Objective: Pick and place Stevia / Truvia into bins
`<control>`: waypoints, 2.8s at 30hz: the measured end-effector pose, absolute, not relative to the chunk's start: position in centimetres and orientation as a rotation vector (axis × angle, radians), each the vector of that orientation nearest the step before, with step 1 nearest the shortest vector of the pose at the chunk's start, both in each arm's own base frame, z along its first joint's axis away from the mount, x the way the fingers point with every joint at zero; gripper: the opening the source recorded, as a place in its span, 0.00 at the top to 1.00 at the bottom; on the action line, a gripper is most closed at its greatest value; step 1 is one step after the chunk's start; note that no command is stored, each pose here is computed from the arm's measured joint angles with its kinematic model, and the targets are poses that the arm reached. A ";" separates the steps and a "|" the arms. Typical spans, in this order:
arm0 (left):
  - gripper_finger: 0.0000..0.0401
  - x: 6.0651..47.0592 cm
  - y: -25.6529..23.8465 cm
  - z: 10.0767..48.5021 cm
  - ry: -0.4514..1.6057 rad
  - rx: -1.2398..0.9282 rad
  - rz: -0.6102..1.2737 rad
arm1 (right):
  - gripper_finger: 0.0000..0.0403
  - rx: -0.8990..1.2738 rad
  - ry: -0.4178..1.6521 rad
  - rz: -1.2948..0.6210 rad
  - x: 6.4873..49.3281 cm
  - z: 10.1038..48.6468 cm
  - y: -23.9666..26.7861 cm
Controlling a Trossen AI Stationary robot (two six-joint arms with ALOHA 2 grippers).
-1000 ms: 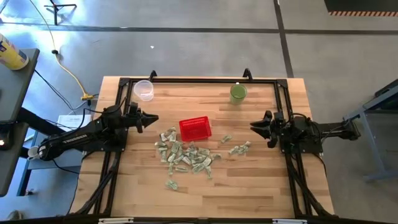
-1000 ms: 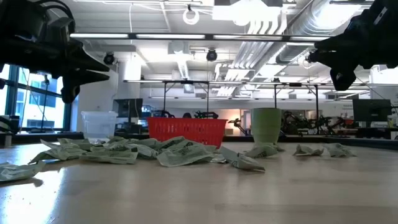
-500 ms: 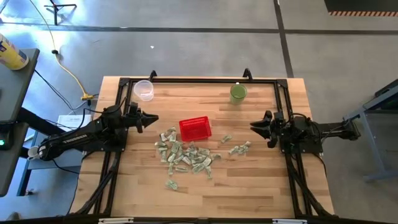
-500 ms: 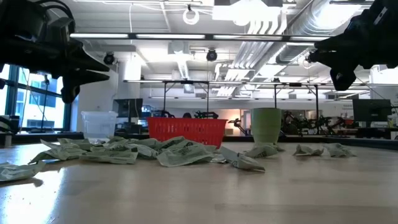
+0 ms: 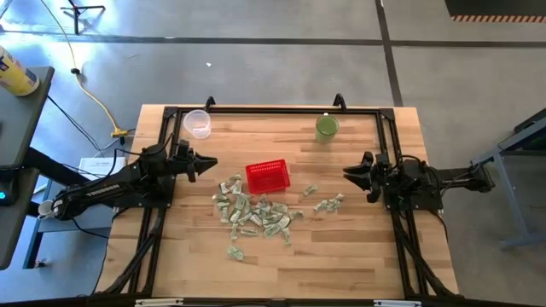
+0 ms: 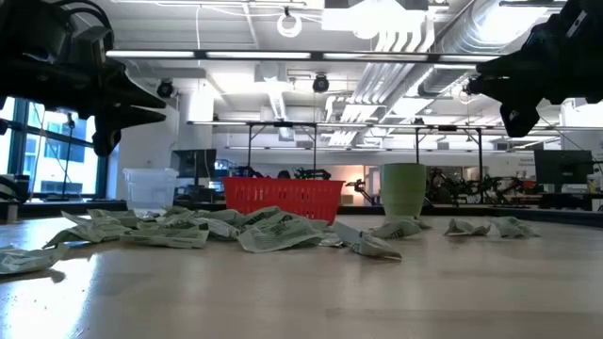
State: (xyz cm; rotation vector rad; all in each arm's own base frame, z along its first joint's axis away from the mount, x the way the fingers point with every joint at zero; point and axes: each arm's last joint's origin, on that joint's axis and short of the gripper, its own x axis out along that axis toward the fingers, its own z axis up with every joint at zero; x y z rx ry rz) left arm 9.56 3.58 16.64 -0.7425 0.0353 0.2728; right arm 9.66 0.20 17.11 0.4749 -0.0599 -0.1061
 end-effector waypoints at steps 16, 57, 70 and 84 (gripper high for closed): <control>0.68 9.6 3.6 16.6 0.035 -0.743 0.273 | 0.72 0.475 -0.060 -0.106 9.7 17.1 0.2; 0.68 9.4 4.0 16.7 -0.109 -1.131 0.415 | 0.72 1.034 -0.932 -0.533 6.8 22.3 -1.8; 0.68 9.4 4.0 16.7 -0.093 -1.049 0.419 | 0.72 0.940 0.469 -0.405 11.8 22.0 0.7; 0.68 9.4 4.0 16.2 -0.017 -0.970 0.444 | 0.48 0.201 1.426 -0.240 17.6 18.2 3.4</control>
